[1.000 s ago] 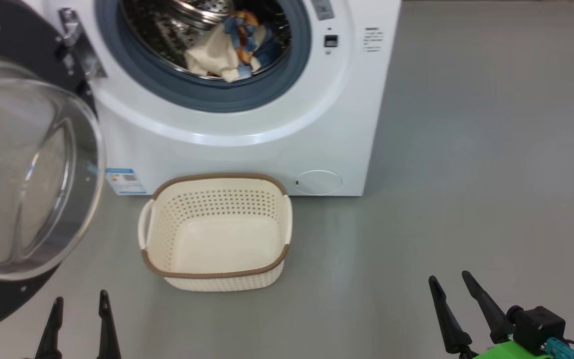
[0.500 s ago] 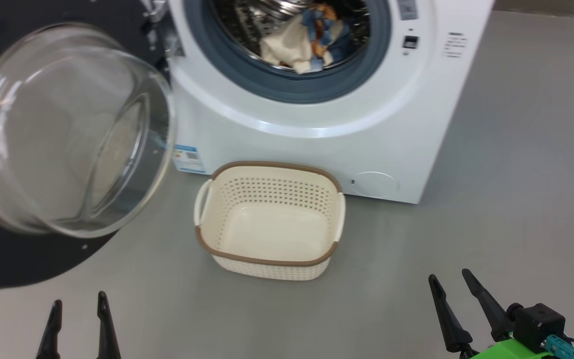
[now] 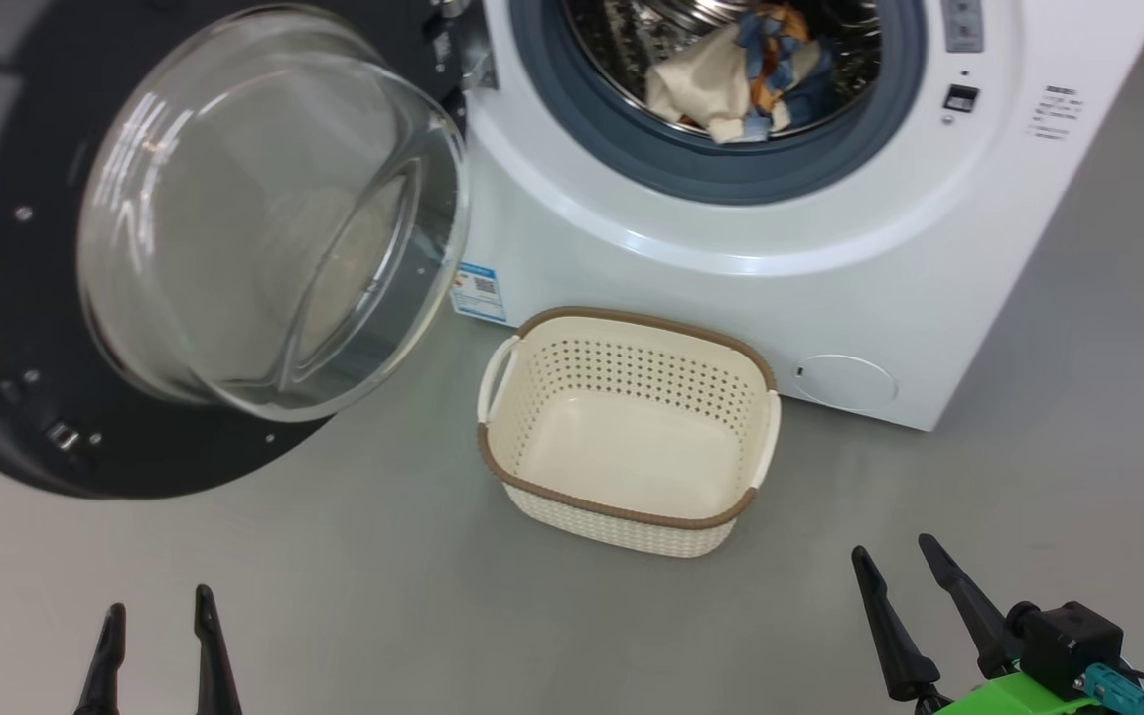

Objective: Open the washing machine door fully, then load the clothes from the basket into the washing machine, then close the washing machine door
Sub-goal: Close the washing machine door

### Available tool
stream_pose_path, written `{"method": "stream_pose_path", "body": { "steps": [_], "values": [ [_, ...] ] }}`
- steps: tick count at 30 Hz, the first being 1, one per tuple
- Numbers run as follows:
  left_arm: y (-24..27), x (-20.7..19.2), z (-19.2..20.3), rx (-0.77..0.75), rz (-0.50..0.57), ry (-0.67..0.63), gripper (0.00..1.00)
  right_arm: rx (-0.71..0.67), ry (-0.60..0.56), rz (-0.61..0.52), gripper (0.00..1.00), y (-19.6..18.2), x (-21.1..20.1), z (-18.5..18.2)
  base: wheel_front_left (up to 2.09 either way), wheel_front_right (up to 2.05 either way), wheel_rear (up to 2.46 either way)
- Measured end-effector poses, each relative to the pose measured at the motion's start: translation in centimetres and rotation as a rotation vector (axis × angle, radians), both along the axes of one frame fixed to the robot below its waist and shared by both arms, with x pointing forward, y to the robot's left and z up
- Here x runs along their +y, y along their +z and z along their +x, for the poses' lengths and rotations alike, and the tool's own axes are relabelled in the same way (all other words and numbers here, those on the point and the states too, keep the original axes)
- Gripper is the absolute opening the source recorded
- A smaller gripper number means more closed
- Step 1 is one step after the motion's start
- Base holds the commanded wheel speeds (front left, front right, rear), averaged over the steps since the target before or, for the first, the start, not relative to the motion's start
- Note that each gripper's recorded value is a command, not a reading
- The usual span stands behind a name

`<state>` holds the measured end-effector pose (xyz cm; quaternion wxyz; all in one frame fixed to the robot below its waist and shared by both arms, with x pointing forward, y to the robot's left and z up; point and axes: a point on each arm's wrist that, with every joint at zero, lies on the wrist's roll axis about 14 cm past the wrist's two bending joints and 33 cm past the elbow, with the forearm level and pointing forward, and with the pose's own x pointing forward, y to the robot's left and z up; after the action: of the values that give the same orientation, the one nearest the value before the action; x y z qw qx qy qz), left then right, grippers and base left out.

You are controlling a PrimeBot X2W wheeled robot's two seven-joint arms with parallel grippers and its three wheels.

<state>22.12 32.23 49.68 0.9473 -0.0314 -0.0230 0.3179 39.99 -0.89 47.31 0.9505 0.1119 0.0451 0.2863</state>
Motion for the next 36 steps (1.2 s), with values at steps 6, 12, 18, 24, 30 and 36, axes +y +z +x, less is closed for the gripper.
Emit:
{"method": "stream_pose_path", "body": {
  "steps": [6,12,18,24,30,36],
  "values": [
    [-0.1,0.7,-1.4,0.002,-0.005,0.043,1.00,0.004,0.043,-0.002,1.00,-0.1,1.4,0.0,0.00,0.00,0.00],
    [-0.1,1.1,-2.3,0.001,-0.008,0.075,1.00,0.002,0.070,-0.003,1.00,-0.1,2.4,-0.1,0.00,0.00,0.00],
    [-0.1,1.3,-2.9,-0.001,-0.013,0.094,1.00,0.002,0.089,-0.003,1.00,0.0,3.0,-0.1,0.00,0.00,0.00],
    [-0.4,1.3,-3.3,0.011,-0.018,0.098,1.00,0.009,0.098,-0.006,1.00,-0.2,3.2,-0.2,0.00,0.00,0.00],
    [-0.5,1.3,-3.3,0.011,-0.017,0.102,1.00,0.008,0.094,-0.007,1.00,-0.2,3.1,-0.2,0.00,0.00,0.00],
    [-0.5,1.2,-3.1,0.014,-0.017,0.097,1.00,0.013,0.090,-0.008,1.00,-0.3,2.9,-0.3,0.00,0.00,0.00]
  ]
}}
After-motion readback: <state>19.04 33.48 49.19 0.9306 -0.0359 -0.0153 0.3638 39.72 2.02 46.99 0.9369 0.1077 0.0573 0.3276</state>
